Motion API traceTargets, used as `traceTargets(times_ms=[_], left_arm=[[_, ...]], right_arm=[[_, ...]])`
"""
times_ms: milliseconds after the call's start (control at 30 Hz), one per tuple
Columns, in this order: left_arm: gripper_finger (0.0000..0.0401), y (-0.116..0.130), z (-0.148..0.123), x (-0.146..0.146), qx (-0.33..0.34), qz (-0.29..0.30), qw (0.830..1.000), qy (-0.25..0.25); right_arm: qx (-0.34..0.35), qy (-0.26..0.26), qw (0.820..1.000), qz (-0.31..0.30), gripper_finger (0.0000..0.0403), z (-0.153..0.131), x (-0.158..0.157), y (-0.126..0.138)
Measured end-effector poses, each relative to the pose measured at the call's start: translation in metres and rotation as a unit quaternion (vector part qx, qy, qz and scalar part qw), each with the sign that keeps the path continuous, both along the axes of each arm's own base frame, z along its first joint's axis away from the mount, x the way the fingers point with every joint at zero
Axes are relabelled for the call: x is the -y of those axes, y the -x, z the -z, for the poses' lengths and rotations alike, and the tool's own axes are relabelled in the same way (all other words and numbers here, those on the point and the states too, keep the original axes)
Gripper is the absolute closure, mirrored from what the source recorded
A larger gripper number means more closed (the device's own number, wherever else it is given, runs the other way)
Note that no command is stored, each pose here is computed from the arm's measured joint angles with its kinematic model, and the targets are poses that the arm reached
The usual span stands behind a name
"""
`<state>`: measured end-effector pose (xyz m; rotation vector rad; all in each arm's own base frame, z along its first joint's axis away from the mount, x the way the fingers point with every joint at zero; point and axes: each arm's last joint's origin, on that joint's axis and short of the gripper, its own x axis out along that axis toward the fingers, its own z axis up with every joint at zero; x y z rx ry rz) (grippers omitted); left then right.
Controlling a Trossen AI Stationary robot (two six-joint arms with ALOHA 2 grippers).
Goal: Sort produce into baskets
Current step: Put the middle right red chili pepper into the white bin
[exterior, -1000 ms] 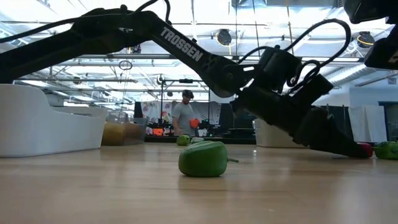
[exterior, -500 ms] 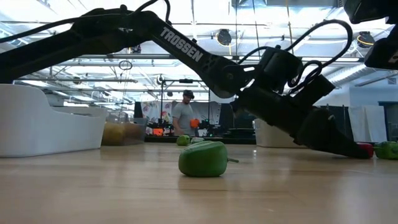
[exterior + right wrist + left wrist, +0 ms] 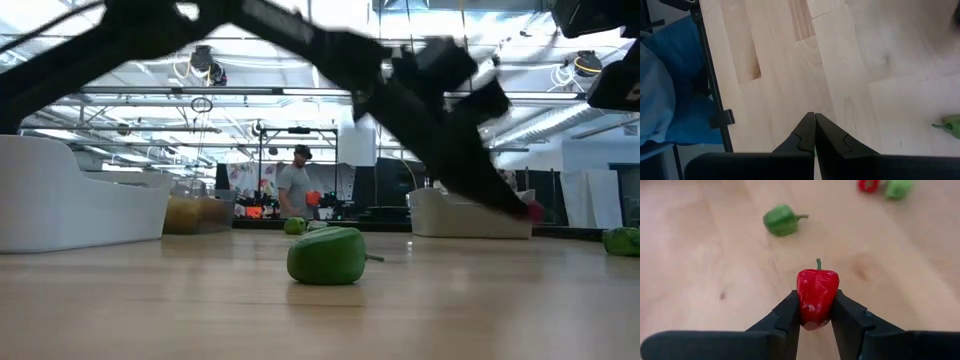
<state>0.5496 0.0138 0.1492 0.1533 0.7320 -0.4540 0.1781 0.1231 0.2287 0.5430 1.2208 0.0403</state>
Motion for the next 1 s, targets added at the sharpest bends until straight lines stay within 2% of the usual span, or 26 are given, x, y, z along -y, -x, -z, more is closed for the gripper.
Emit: traceTargets(times_ms=[167,333,633,833,1000], left_arm=[[0.0303,0.036,-0.059,0.0,-0.083,-0.003,0.996,-0.045],[0.0303,0.075,-0.113,0.001,-0.142,-0.02,0.988,-0.061],[0.0303,0.145,-0.182,0.021,-0.242,-0.11,0.961,-0.077],[0.0303,0.185,-0.186,0.047,-0.314,-0.161,0.932,-0.083],[0.0302,0.229,-0.179,0.066,-0.337,-0.195,0.918,-0.076]], right_arm=[[0.009,0.0,1.0,-0.01,0.0403,-0.001,-0.001,-0.001],[0.025,0.001,0.999,-0.025,0.0403,-0.002,-0.002,-0.003],[0.06,0.018,0.997,-0.047,0.0403,-0.004,-0.003,-0.006],[0.088,0.028,0.994,-0.055,0.0403,-0.005,-0.004,-0.009],[0.101,0.044,0.992,-0.069,0.0403,-0.006,-0.003,-0.009]])
